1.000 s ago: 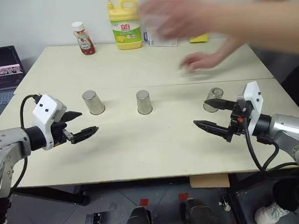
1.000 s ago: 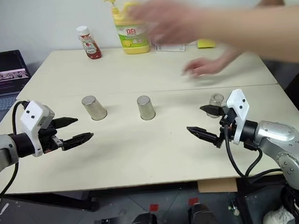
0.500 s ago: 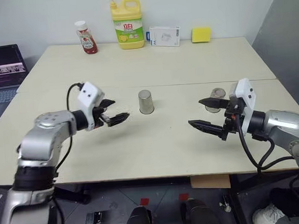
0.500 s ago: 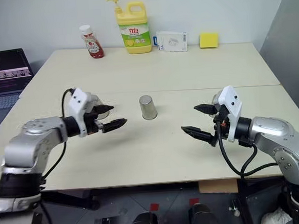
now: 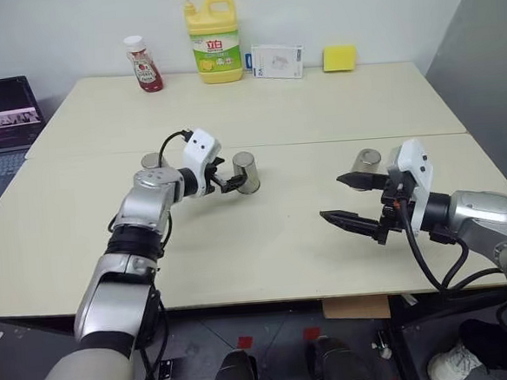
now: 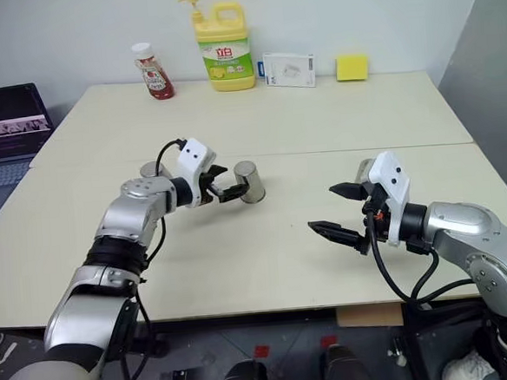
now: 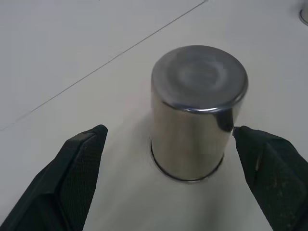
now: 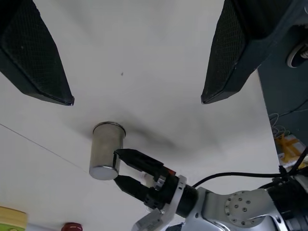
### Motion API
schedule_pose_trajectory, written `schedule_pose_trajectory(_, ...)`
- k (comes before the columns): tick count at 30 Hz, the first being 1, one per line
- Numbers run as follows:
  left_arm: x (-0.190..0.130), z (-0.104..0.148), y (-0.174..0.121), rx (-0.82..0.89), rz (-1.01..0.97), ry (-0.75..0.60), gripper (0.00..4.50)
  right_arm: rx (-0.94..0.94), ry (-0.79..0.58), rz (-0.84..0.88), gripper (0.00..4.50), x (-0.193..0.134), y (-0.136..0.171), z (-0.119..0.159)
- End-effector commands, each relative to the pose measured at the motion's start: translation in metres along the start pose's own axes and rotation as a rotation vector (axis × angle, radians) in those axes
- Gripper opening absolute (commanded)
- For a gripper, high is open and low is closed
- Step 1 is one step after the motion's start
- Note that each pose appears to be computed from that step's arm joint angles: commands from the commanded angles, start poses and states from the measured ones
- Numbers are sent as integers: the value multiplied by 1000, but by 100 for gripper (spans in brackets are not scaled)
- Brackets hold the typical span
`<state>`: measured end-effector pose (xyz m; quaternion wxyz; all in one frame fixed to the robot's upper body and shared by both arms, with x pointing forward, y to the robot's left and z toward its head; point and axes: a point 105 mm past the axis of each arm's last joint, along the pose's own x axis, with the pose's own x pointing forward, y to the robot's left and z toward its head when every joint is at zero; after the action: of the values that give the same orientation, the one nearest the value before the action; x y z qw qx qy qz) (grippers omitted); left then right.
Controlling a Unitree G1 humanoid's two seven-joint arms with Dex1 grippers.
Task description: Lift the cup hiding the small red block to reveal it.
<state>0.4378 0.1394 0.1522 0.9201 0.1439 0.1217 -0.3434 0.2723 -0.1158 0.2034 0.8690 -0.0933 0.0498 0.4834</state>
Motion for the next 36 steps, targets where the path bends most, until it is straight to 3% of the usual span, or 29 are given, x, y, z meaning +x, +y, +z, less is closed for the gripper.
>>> schedule_pose_trajectory(1, 10, 20, -1, 15, -2, -59, 444, -48, -26, 3, 450, -3, 3, 9)
schedule_pose_trajectory(10, 26, 23, -11, -5, -40, -57, 444, -47, -27, 7, 450, -2, 2, 9)
schedule_pose_trajectory(19, 27, 22, -8, -42, -29, -69, 278, -44, -26, 0, 450, -2, 2, 6)
schedule_pose_trajectory(25, 12, 50, -4, -56, -56, -186, 273, -43, -26, -1, 450, -2, 3, 5)
schedule_pose_trajectory(29, -15, 66, 13, -5, 50, -227, 273, -40, -28, -3, 450, -2, 4, 5)
schedule_pose_trajectory(36, -31, 14, 21, -57, 156, -75, 273, -39, -32, 11, 450, 2, 3, 7)
